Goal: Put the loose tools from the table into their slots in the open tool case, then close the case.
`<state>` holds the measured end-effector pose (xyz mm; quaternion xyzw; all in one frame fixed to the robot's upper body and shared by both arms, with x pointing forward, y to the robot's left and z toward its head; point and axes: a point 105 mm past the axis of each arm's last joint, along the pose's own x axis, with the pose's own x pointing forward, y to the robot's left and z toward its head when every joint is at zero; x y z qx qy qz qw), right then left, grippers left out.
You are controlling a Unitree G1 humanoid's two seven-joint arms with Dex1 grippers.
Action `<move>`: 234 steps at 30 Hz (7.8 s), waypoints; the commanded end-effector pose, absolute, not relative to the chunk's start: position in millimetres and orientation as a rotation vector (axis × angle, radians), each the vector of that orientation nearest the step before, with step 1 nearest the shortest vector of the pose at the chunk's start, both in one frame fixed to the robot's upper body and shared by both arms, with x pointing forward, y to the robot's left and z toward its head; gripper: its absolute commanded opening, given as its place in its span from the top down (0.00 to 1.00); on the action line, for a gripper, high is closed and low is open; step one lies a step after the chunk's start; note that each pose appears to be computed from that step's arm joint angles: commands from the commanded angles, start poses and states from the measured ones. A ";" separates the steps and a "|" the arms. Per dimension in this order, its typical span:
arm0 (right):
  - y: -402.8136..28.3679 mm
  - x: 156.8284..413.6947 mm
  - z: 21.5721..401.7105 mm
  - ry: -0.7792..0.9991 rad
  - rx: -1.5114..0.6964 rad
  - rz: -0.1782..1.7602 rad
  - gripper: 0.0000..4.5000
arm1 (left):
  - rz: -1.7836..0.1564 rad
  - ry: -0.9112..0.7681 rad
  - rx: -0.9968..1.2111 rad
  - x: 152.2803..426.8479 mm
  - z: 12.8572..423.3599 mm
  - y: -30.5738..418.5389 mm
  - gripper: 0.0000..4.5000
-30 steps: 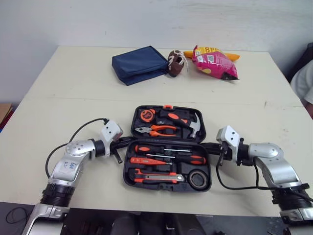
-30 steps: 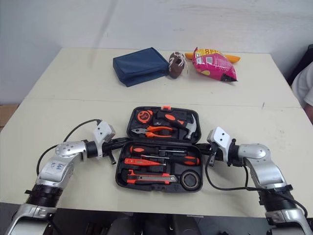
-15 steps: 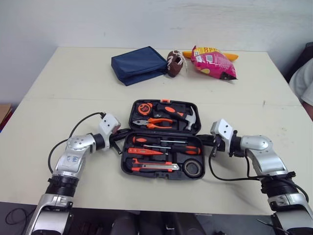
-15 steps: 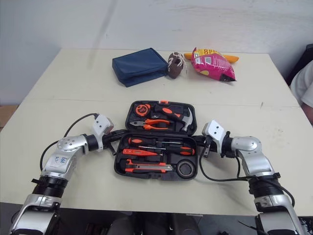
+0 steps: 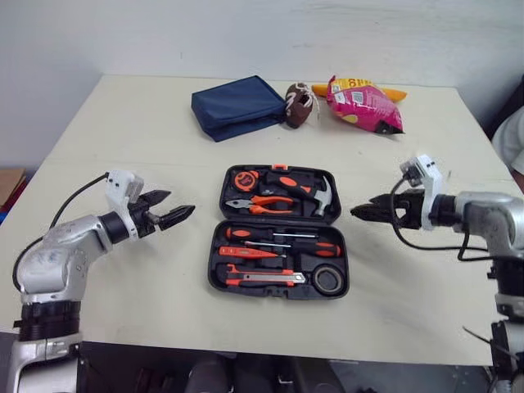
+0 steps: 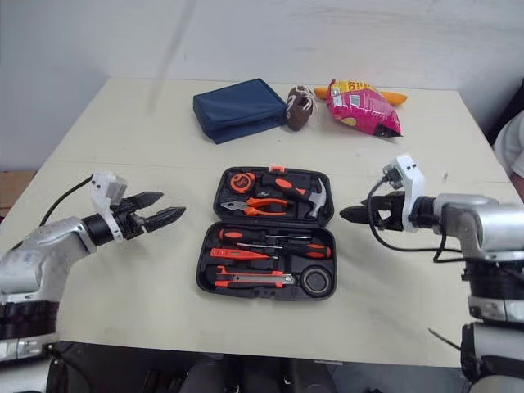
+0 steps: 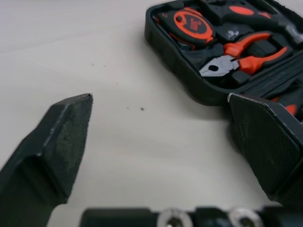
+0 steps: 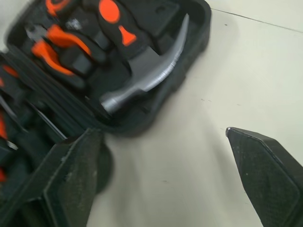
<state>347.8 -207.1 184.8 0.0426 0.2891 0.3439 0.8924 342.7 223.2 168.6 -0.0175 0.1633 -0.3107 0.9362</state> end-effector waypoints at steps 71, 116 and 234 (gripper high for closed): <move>-186.2 354.6 149.8 -0.294 -0.639 0.618 1.00 | -0.542 -0.386 0.629 370.8 180.3 179.2 0.99; -186.0 232.5 60.5 0.344 -0.544 1.234 1.00 | -0.938 0.018 0.439 416.7 155.7 146.9 0.99; -100.7 313.5 156.6 -0.167 -0.555 1.178 1.00 | -1.200 0.355 0.440 320.8 72.0 73.9 0.99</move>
